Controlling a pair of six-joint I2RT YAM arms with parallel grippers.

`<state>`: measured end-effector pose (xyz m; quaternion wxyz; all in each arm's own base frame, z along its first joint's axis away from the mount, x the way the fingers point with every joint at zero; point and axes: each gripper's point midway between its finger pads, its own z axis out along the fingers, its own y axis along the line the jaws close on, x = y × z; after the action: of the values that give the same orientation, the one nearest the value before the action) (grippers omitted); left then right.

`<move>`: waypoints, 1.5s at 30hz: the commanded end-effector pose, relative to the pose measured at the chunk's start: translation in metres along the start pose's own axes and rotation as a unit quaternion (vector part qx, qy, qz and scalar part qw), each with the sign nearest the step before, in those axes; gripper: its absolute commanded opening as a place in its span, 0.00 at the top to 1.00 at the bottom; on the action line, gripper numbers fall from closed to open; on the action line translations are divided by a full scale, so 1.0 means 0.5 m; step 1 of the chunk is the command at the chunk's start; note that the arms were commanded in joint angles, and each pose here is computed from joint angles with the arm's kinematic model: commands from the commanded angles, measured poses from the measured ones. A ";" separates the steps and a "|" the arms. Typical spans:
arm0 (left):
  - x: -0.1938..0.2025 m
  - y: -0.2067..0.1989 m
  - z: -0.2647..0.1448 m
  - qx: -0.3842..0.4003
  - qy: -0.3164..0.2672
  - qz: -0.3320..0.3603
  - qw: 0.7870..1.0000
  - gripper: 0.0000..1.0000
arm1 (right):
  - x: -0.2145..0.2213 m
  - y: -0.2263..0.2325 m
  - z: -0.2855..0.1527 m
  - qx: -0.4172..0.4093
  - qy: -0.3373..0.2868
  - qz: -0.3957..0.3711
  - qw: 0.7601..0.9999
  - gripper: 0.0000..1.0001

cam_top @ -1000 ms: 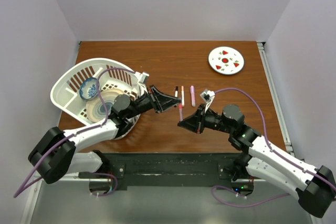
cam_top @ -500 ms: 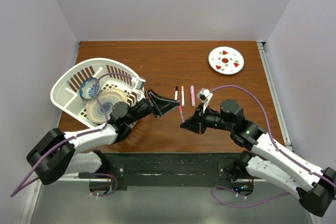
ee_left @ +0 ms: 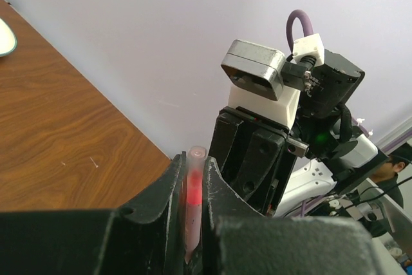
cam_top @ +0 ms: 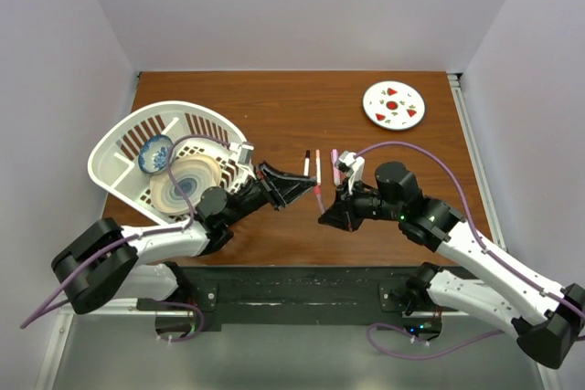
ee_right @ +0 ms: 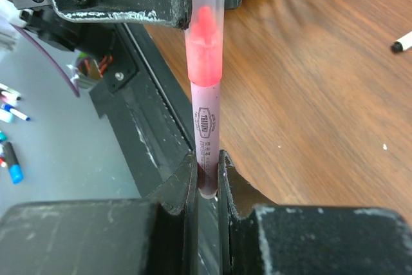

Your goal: Insert the pens into the pen caps

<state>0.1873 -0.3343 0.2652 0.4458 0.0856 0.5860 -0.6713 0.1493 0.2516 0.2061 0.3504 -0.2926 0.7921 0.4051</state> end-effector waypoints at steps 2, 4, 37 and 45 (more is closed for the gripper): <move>0.274 -0.029 -0.116 0.031 0.271 -0.090 0.958 1.00 | -0.350 0.051 -0.098 0.035 -0.289 -0.127 0.948 1.00; 0.281 -0.032 -0.122 0.034 0.273 -0.094 0.957 1.00 | -0.359 0.047 -0.103 0.048 -0.292 -0.139 0.945 1.00; -0.149 0.144 0.064 -0.275 0.074 0.144 0.948 1.00 | -0.093 0.029 -0.104 0.008 -0.167 -0.032 0.985 0.22; -0.159 0.373 0.067 -0.428 0.111 0.135 0.887 1.00 | -0.106 0.037 -0.148 0.025 -0.190 -0.016 0.981 0.03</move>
<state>0.3480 -0.3250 0.2430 0.4821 0.0575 0.7924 -0.3692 0.1403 0.2130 0.2811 0.5093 -0.2402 0.7039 0.4329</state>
